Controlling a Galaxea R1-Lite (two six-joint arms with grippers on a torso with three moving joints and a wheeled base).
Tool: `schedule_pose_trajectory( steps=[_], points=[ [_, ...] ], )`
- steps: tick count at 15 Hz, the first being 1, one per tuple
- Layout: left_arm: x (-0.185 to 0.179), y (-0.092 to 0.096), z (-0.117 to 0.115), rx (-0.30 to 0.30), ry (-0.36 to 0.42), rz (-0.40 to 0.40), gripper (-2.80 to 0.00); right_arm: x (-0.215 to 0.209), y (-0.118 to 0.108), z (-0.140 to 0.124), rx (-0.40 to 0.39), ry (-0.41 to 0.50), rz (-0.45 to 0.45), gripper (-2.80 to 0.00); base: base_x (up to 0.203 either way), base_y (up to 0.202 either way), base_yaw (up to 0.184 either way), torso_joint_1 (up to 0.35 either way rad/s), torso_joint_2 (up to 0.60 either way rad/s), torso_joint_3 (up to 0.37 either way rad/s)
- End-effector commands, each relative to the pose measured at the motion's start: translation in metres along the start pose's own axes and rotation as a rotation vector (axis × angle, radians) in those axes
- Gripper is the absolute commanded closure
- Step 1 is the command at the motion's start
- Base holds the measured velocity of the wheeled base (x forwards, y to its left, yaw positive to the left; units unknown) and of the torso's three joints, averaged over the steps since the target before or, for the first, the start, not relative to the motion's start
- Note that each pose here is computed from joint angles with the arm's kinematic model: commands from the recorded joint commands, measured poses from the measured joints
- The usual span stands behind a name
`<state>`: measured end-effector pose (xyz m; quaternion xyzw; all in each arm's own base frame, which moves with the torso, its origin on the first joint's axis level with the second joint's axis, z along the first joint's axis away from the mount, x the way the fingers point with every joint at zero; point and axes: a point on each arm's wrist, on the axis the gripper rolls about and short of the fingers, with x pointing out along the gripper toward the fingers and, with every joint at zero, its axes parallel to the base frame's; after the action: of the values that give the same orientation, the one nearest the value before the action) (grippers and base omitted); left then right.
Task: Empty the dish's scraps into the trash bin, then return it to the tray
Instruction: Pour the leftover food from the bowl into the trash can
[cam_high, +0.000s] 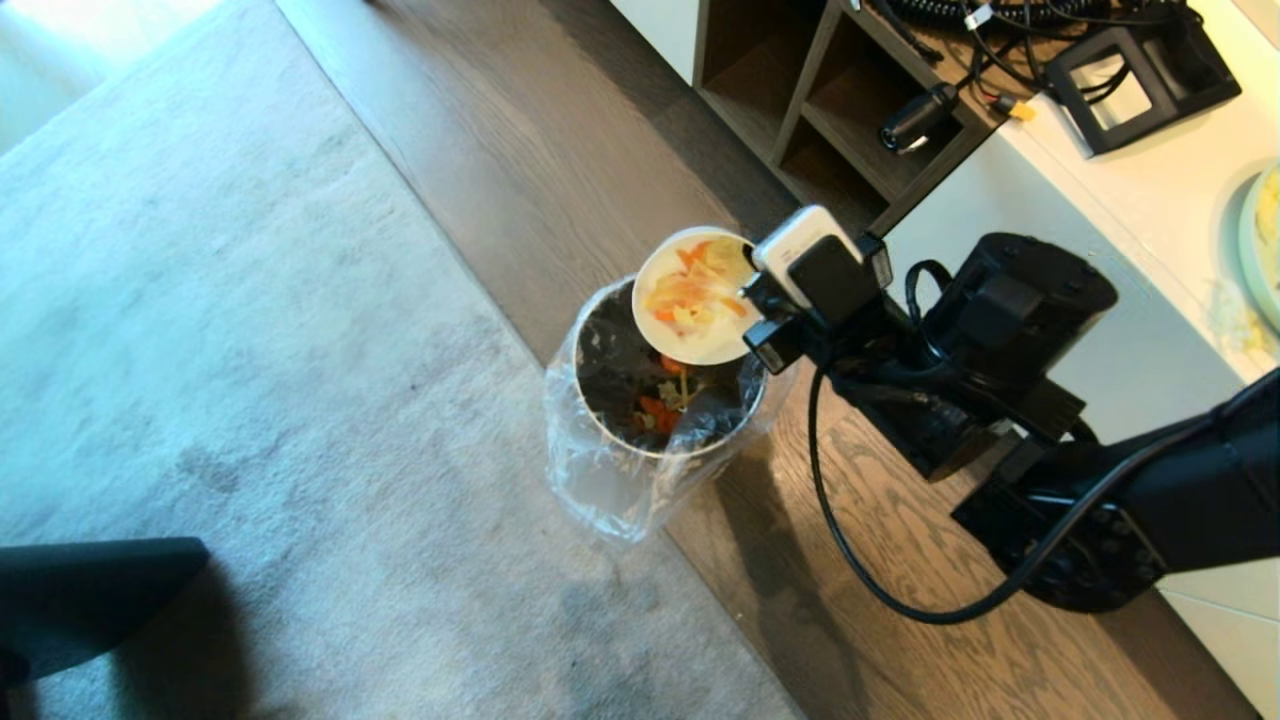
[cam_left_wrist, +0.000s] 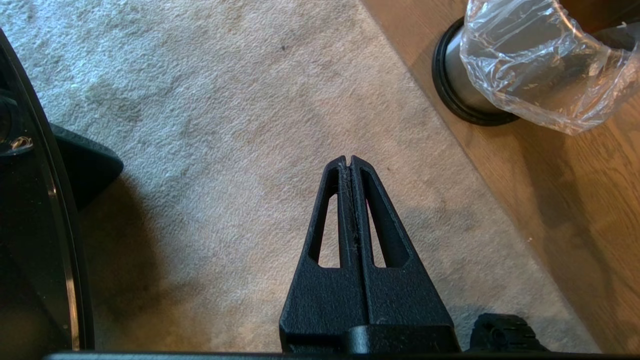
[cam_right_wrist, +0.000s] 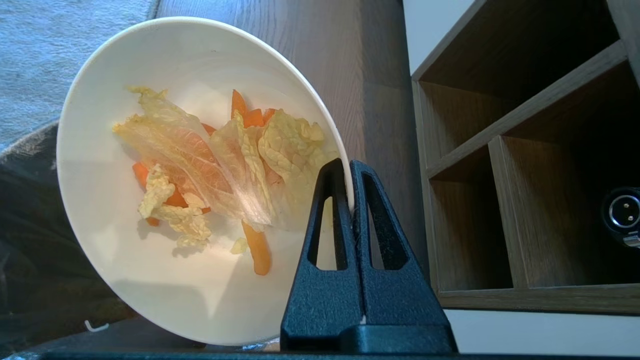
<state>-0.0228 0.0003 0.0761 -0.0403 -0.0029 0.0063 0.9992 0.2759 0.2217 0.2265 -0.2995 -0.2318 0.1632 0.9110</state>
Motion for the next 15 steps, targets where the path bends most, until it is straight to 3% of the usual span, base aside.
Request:
schedule_pose_trajectory(
  steps=[1,6,9,15],
  points=[
    [0.0,0.0,0.0,-0.001,-0.001,0.001,0.0,0.0023,0.006,-0.004,-0.042,-0.007,-0.006,0.0,0.0,0.0,0.0,0.0,0.0,0.0],
    [0.0,0.0,0.0,-0.001,-0.001,0.0,0.0,0.009,0.0097,-0.0059,-0.192,-0.076,-0.091,0.0,0.0,0.0,0.0,0.0,0.0,0.0],
    [0.0,0.0,0.0,-0.001,-0.001,0.001,0.0,0.0101,0.0089,-0.0033,-0.247,-0.136,-0.105,0.0,0.0,0.0,0.0,0.0,0.0,0.0],
    [0.0,0.0,0.0,-0.001,-0.001,0.0,0.0,0.0085,0.0062,-0.0009,-0.334,-0.159,-0.138,0.0,0.0,0.0,0.0,0.0,0.0,0.0]
  ],
)
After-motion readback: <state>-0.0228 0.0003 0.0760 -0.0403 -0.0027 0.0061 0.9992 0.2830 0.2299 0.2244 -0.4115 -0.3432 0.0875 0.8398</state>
